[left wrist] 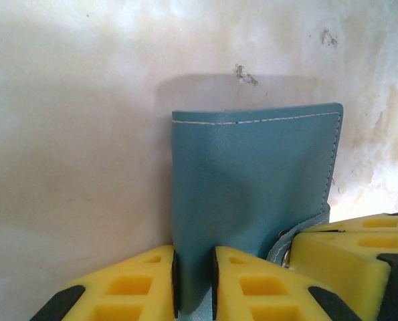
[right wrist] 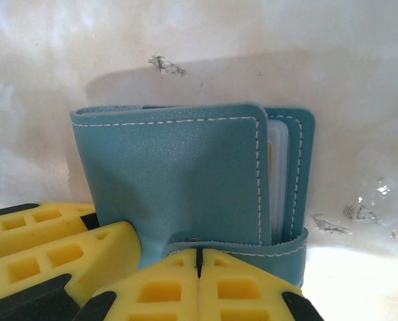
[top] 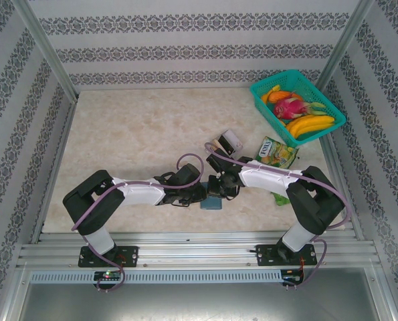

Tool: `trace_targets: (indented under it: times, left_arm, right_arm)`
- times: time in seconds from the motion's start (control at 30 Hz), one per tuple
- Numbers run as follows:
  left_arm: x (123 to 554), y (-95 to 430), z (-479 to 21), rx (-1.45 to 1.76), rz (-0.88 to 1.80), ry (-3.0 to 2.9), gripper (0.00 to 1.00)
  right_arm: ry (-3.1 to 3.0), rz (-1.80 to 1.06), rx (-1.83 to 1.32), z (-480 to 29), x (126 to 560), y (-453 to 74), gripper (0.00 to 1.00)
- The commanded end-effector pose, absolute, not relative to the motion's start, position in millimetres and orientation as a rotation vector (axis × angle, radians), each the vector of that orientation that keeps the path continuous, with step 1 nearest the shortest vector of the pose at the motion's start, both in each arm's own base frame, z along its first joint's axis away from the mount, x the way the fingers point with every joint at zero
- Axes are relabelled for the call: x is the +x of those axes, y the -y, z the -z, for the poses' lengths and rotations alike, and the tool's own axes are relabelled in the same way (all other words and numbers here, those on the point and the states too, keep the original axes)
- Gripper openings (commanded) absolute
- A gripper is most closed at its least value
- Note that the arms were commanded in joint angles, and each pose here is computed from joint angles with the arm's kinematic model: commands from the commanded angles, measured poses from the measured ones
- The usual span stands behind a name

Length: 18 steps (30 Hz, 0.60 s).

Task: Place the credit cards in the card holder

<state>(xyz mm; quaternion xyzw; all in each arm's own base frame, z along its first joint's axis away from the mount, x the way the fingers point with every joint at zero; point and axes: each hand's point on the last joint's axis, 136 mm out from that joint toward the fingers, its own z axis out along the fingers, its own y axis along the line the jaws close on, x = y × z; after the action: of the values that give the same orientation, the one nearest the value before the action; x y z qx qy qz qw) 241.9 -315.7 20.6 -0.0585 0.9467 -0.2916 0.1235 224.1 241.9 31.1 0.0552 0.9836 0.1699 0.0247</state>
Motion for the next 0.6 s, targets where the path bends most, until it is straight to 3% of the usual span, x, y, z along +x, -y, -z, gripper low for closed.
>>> trace_targets:
  times: [0.0, 0.2, 0.4, 0.57]
  left_arm:
    - [211.7, 316.8, 12.4, -0.080, 0.802, -2.898, 0.22]
    - [210.9, 317.2, 13.0, -0.078, 0.811, -2.898, 0.22]
    - [211.1, 313.7, 14.2, -0.093, 0.801, -2.888, 0.21]
    - [211.3, 315.0, 14.7, -0.095, 0.812, -2.886, 0.21]
  right_arm:
    - [-3.024, -0.475, 0.190, -14.7, 231.7, -236.3, 0.00]
    - [-3.038, -0.522, 0.284, -12.0, 239.5, -244.4, 0.00]
    - [-3.169, -0.119, 0.208, 22.4, 232.2, -222.6, 0.00]
    - [-3.224, -0.010, 0.198, 46.6, 223.5, -215.3, 0.00]
